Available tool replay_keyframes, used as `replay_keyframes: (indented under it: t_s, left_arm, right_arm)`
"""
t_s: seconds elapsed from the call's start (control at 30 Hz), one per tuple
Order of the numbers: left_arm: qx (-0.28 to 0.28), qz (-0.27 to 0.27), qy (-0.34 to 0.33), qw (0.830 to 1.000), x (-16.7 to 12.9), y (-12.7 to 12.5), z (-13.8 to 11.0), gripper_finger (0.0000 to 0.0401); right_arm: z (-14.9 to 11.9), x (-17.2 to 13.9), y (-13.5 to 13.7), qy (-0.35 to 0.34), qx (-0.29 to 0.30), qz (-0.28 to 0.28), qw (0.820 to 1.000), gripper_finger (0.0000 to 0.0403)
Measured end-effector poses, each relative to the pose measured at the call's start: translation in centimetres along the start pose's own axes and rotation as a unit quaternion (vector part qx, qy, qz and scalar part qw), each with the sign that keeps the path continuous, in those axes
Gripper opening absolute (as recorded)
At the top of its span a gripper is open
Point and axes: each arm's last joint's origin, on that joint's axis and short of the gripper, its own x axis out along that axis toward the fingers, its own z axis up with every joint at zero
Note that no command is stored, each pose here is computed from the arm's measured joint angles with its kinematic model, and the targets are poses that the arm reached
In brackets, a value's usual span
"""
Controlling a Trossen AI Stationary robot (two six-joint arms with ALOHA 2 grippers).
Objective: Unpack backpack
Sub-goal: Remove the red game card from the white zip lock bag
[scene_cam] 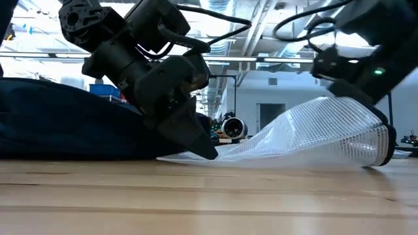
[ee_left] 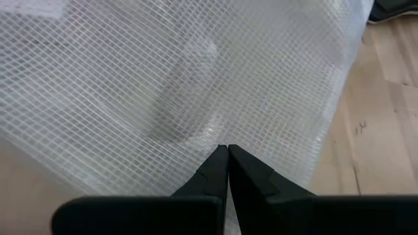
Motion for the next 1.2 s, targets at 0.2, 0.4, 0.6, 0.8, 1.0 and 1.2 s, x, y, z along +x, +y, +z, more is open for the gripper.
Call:
replay_keyframes:
  t_s: [0.2, 0.4, 0.6, 0.8, 1.0, 1.2]
  left_arm:
    - [-0.001, -0.001, 0.002, 1.0, 0.0, -0.2, -0.1, 0.0]
    - [-0.001, -0.001, 0.003, 1.0, 0.0, -0.2, -0.1, 0.0]
    - [-0.001, -0.002, 0.001, 1.0, 0.0, -0.2, -0.1, 0.0]
    - [-0.002, -0.003, -0.004, 1.0, 0.0, -0.2, 0.1, 0.0]
    - [-0.002, -0.003, -0.004, 1.0, 0.0, -0.2, 0.1, 0.0]
    - [0.001, -0.004, -0.002, 1.0, -0.3, -0.5, 0.1, 0.0]
  right_arm:
    - [-1.8, -0.9, 0.7, 0.03, -0.054, 0.05, 0.997, 0.0178]
    - [-2.6, -1.5, 1.1, 0.038, -0.088, 0.059, 0.994, 0.0173]
    - [-2.3, -0.1, 0.4, 0.02, -0.068, -0.004, 0.997, 0.0149]
    - [0.3, 2.2, 1.3, -0.077, -0.018, 0.018, 0.997, 0.0135]
    - [1.3, 5.2, 1.3, -0.132, 0.002, 0.014, 0.991, 0.0182]
    - [1.7, 6.6, 1.7, -0.158, 0.043, 0.074, 0.984, 0.0258]
